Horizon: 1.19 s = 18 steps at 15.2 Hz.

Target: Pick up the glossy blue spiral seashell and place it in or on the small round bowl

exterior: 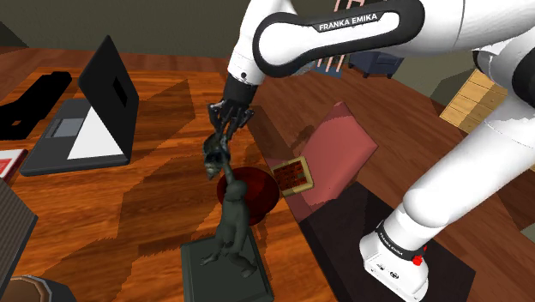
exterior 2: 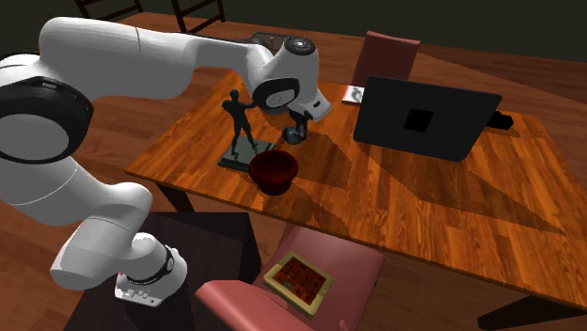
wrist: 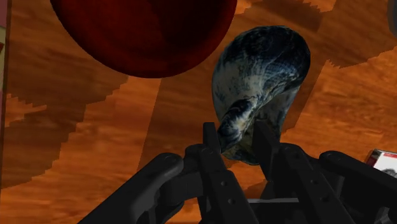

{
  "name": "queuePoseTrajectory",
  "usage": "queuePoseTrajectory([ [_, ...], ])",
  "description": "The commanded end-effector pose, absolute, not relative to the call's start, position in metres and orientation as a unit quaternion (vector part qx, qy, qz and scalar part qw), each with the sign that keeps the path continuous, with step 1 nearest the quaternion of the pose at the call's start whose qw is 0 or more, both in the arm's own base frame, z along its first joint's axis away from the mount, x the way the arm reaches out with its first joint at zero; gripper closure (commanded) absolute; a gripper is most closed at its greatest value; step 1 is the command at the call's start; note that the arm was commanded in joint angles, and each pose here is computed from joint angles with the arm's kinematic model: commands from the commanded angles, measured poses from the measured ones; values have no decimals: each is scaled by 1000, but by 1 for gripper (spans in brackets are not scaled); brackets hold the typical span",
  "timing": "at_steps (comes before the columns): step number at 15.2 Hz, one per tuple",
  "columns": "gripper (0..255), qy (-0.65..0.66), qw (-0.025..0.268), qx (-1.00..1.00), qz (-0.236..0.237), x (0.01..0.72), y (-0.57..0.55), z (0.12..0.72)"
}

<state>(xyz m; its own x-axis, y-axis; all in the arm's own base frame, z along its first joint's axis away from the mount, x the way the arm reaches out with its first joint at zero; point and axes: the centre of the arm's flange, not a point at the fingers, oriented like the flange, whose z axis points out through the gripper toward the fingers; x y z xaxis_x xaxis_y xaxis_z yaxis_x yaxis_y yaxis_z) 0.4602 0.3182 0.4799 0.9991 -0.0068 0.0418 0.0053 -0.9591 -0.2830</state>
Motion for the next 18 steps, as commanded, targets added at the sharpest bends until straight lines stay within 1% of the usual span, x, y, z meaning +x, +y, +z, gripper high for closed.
queuePoseTrajectory([
  [1, 255, 0, 145, -989, -21, 442, 304, 487],
  [8, 255, 0, 145, -989, -21, 384, 247, 504],
  [18, 255, 0, 145, -989, -21, 384, 247, 451],
])
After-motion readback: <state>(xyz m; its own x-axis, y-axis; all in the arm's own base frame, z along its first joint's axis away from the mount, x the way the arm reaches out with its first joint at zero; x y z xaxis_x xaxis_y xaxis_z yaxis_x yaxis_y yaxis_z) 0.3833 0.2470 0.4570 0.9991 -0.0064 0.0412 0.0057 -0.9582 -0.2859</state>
